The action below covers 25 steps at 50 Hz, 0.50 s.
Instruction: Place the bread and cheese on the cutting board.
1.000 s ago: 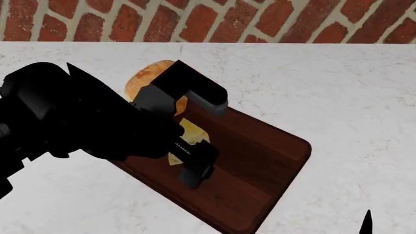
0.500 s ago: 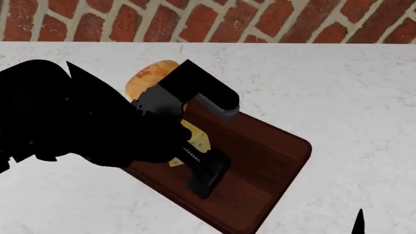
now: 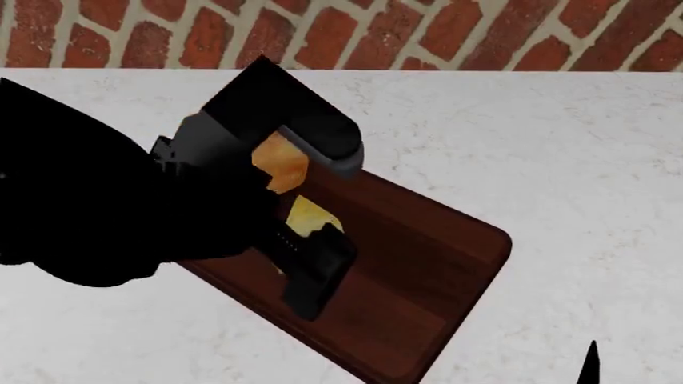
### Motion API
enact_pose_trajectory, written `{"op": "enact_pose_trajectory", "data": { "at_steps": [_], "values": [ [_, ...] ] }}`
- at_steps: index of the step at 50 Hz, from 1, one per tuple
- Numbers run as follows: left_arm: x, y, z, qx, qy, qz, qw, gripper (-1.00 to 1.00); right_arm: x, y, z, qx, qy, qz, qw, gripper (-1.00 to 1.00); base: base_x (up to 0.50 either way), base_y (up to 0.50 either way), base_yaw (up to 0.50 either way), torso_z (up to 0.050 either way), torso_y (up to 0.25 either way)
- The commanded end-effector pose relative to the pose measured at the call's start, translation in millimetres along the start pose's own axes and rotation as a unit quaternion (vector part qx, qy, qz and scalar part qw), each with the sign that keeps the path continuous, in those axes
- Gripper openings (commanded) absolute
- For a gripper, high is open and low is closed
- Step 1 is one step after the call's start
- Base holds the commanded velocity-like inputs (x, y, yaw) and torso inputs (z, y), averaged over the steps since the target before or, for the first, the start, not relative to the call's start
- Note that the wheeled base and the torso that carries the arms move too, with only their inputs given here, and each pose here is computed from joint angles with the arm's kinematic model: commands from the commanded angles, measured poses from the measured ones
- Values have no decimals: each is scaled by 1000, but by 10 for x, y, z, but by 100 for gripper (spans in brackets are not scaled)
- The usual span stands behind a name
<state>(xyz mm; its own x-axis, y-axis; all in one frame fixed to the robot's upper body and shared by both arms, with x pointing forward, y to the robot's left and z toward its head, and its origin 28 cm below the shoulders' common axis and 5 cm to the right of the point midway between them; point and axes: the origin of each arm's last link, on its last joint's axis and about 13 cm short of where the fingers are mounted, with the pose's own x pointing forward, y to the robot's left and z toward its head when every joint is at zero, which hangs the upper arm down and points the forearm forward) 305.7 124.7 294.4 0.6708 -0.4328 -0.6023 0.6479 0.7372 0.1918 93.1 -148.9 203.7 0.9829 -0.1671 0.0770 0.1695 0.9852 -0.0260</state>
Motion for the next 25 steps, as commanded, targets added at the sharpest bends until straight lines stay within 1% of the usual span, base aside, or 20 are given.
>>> {"op": "enact_pose_trajectory", "data": {
  "at_steps": [1,2,3,4,5,8,9,10,11,12,14,15,16,17,18,19,20,21,22,25],
  "values": [
    [-401,-85,-117,-20,-81,-32,996,100,10,-3,1,-3,-22,-1,1000,100,0,0,0,0,0],
    [-503,-59,-180,-21,-91,-32,995,100,13,-8,-10,-6,-24,-6,1000,100,0,0,0,0,0],
    [-551,-25,-198,-31,-106,-13,994,100,14,-11,-18,-14,-25,-4,1000,100,0,0,0,0,0],
    [-631,21,-217,-46,-113,-5,993,100,5,-11,-22,-7,-36,-17,999,100,0,0,0,0,0],
    [-699,28,-230,-51,-116,-15,992,100,-2,-11,-27,-6,-34,-21,999,100,0,0,0,0,0],
    [-1047,123,-338,-46,-146,3,988,100,-20,-11,-40,-9,-34,-17,999,100,0,0,0,0,0],
    [-1096,142,-360,-49,-148,3,988,100,-7,-7,-23,-12,-35,-17,999,100,0,0,0,0,0],
    [-1181,185,-407,-51,-153,13,987,100,34,-4,12,-19,-39,-11,999,100,0,0,0,0,0],
    [-1220,209,-430,-51,-155,21,986,100,74,-9,33,-31,-42,-8,999,100,0,0,0,0,0],
    [-1287,253,-462,-57,-160,28,985,100,135,-8,96,-31,-46,-8,998,100,0,0,0,0,0],
    [-1395,328,-514,-65,-169,52,982,100,263,-25,248,-58,-47,-5,997,100,0,0,0,0,0],
    [-1447,355,-536,-72,-173,57,981,100,297,-35,316,-68,-38,5,997,100,0,0,0,0,0],
    [-1511,381,-570,-76,-178,67,979,100,320,-41,382,-73,-37,3,997,100,0,0,0,0,0],
    [-1575,401,-627,-74,-178,74,978,100,333,-36,473,-59,-37,17,997,100,0,0,0,0,0],
    [-1575,401,-627,-74,-178,74,978,100,341,-42,608,-57,-41,28,997,100,0,0,0,0,0],
    [-1667,435,-705,-74,-176,93,977,100,338,-44,668,-54,-45,30,997,100,0,0,0,0,0],
    [-1744,461,-749,-78,-178,100,976,100,303,-63,786,-70,-38,47,996,100,0,0,0,0,0],
    [-1764,468,-763,-78,-179,104,975,100,283,-68,835,-72,-38,50,995,100,0,0,0,0,0],
    [-1853,492,-830,-81,-181,116,973,100,284,-104,1049,-37,-51,69,996,100,0,0,0,0,0],
    [-1925,544,-876,-89,-184,134,970,100,262,-209,1284,-32,-55,83,994,100,0,0,0,0,0]
  ]
}}
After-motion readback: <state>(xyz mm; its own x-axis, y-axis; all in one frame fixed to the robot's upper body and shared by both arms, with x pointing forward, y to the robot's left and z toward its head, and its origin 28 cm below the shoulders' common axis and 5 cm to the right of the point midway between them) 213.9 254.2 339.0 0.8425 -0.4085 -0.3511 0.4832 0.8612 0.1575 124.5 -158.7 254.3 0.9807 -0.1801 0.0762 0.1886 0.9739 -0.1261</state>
